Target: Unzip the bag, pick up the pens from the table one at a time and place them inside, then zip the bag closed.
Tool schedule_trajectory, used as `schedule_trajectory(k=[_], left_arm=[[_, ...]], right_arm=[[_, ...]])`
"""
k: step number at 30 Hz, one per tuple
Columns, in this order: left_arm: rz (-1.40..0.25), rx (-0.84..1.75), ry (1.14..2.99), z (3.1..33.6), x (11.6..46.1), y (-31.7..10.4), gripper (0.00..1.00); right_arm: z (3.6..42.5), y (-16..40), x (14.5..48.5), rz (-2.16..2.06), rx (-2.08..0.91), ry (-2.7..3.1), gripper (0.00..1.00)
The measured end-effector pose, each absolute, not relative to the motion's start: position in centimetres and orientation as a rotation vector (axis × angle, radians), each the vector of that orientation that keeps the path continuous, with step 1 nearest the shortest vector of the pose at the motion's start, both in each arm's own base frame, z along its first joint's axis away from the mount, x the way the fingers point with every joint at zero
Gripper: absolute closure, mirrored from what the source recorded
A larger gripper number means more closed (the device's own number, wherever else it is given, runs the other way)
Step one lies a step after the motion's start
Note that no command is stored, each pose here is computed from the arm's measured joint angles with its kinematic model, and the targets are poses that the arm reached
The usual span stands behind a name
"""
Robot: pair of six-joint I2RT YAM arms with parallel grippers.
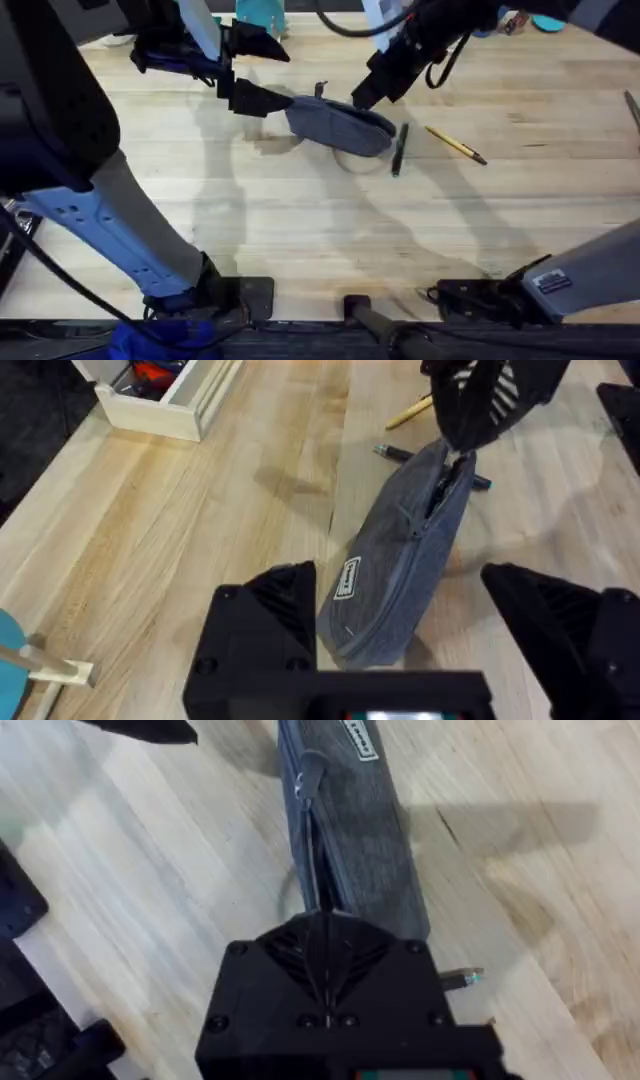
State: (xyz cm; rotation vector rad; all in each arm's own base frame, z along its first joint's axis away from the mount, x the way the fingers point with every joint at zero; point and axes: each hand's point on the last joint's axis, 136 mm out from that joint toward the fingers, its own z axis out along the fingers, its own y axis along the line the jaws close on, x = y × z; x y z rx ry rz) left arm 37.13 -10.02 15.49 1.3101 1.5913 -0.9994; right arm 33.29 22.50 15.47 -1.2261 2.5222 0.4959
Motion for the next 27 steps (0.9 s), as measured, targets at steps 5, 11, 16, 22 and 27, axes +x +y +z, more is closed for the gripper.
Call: schedule_trajectory(k=[5, 11, 16, 22, 27], left_arm=[[-0.999, 1.31, 1.591, 15.5, 37.1, -10.0, 0.006], [-0.999, 1.31, 1.591, 15.5, 37.1, -10.0, 0.008], [-0.999, 1.31, 1.591, 15.5, 37.1, -10.0, 0.007], [-0.999, 1.31, 1.591, 15.5, 37.1, -10.0, 0.007], [-0.999, 1.31, 1.591, 15.5, 37.1, -10.0, 0.006]], right_arm=[[14.3, 22.5, 33.2, 0.492, -1.238, 2.52, 0.971], [13.9, 22.4, 33.4, 0.466, -1.247, 2.512, 0.971], [13.6, 22.3, 33.5, 0.455, -1.249, 2.508, 0.971], [12.5, 22.3, 33.5, 0.455, -1.248, 2.506, 0.971], [11.6, 22.4, 33.6, 0.454, -1.246, 2.496, 0.971]])
